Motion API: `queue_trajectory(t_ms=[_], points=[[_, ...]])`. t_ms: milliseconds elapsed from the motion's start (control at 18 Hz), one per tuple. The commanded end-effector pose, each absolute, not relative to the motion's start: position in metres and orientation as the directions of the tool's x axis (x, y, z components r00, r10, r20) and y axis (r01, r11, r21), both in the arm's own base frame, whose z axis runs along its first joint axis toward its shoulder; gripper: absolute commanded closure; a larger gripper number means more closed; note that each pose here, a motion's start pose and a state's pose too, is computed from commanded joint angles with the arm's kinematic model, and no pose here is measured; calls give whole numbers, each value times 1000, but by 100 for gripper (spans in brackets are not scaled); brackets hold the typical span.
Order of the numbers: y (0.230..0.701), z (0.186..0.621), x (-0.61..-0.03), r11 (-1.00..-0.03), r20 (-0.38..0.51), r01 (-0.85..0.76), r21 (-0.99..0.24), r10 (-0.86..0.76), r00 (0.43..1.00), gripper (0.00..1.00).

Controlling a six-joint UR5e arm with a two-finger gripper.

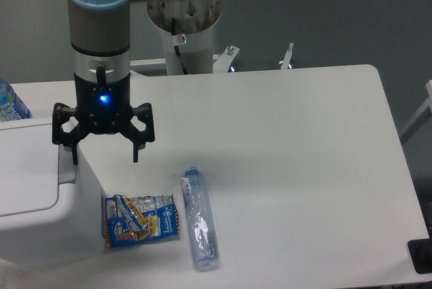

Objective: Open the trash can
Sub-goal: 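Press the gripper fingers against the trash can lid edge to tip it open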

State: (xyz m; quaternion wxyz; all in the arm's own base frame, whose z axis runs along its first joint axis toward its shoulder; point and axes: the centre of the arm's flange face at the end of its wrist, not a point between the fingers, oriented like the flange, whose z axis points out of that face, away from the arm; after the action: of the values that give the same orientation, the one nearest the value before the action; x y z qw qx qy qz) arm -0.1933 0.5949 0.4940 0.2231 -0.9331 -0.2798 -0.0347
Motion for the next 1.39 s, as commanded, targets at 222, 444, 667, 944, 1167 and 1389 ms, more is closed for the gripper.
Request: queue_trajectory(t_ms=[222,444,667,944,1167,1389], points=[[600,488,-189,-752,188,531,-390,499,846,0],[600,488,-188,-752,189,531,-390,499,846,0],[601,487,-188,-754,189,532,-385,500,845,0],[600,485,-188,-756,187,532,-383,500,846,0],[600,485,-188,-755,188,533,-383,501,845,0],[601,484,-188,-756,187,532,-382,500,845,0]])
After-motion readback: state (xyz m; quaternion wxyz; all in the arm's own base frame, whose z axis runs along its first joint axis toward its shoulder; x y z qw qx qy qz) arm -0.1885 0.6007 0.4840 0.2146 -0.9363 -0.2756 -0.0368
